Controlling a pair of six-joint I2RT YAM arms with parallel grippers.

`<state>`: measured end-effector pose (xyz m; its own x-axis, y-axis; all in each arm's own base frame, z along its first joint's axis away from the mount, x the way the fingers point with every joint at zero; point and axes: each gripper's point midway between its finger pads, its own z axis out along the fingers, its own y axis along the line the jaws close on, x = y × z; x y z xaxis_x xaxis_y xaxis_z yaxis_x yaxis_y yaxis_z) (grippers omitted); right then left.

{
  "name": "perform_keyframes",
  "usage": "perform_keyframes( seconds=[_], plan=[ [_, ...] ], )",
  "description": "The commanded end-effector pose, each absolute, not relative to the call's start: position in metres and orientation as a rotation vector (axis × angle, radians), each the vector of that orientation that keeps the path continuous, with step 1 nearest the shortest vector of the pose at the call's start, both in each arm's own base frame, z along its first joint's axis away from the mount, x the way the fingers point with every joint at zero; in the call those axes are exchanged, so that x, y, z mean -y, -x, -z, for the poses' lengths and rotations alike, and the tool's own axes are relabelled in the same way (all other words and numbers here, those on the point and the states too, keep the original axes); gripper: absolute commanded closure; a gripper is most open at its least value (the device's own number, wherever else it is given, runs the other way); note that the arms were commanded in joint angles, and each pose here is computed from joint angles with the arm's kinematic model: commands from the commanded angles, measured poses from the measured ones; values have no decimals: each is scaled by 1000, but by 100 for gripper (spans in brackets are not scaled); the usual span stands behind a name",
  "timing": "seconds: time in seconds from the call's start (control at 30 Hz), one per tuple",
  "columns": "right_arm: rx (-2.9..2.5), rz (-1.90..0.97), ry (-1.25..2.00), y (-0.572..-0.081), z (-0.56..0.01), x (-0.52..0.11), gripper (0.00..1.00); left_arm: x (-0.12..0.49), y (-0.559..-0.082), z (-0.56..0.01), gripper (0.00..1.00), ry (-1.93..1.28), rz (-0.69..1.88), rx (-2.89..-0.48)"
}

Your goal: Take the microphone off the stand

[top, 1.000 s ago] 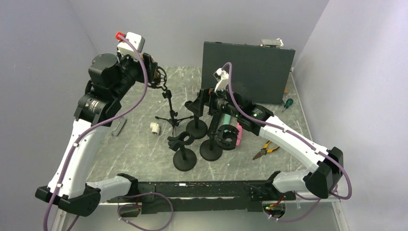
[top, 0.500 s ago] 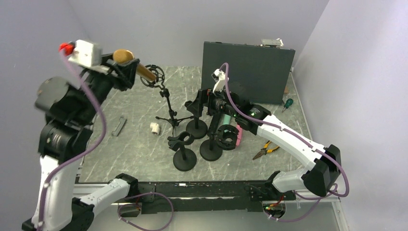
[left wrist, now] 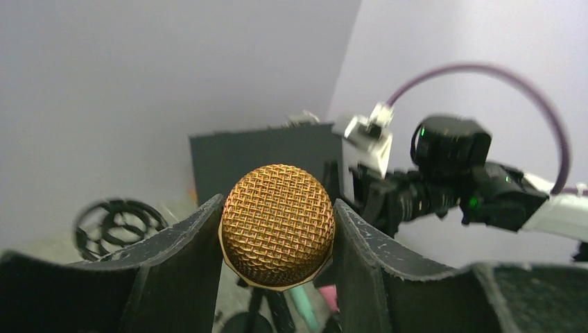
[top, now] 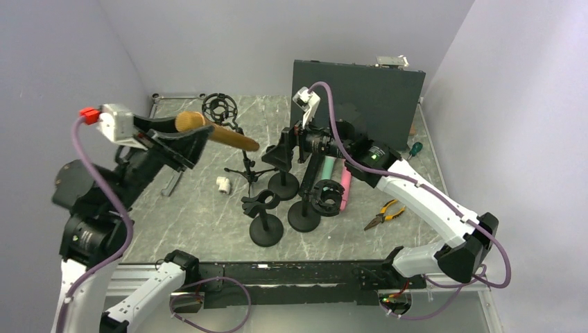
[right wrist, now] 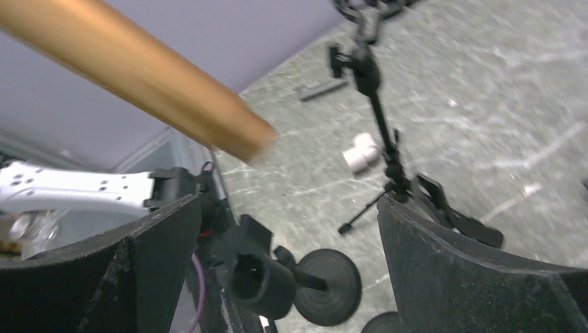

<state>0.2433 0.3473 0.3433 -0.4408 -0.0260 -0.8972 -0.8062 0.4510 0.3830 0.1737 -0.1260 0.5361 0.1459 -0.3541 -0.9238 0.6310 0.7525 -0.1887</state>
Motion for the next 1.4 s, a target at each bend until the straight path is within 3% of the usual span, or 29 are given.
perform_keyframes(
  seconds=[0.0,0.33,0.43,0.67,0.87,0.93,0.97,1.0,1.07,1.13,1.23,1.37],
  plan=[
    [-1577,-1237,928,-204,-397,-358,0,151,-160,-528,100,-284,950,-1238],
    [-1533,-1378,1028,-170,-396,-384,0,188,-159,-501,100,-336,1223,-1336],
    [-1535,-1388,1039,-165,-394,-387,5,194,-162,-496,100,-333,1275,-1348],
    [-1485,-1384,1027,-157,-395,-376,26,198,-170,-481,100,-315,1297,-1392],
    [-1478,-1364,1013,-159,-393,-374,70,202,-171,-478,100,-331,1309,-1413],
    [-1489,-1338,999,-164,-392,-373,87,200,-173,-477,90,-318,1288,-1423],
    [-1500,-1321,988,-167,-392,-373,94,199,-175,-475,81,-310,1278,-1435],
    [-1508,-1299,976,-170,-391,-371,98,198,-175,-474,65,-309,1269,-1439],
    [-1519,-1254,942,-176,-390,-367,100,195,-174,-473,39,-310,1239,-1439],
    [-1527,-1194,898,-185,-389,-361,100,188,-176,-473,22,-289,1187,-1440],
    [-1549,-1089,828,-199,-388,-349,100,173,-178,-476,10,-239,1092,-1428],
    [-1604,-888,718,-226,-385,-324,100,143,-177,-481,5,-147,930,-1402]
  ],
)
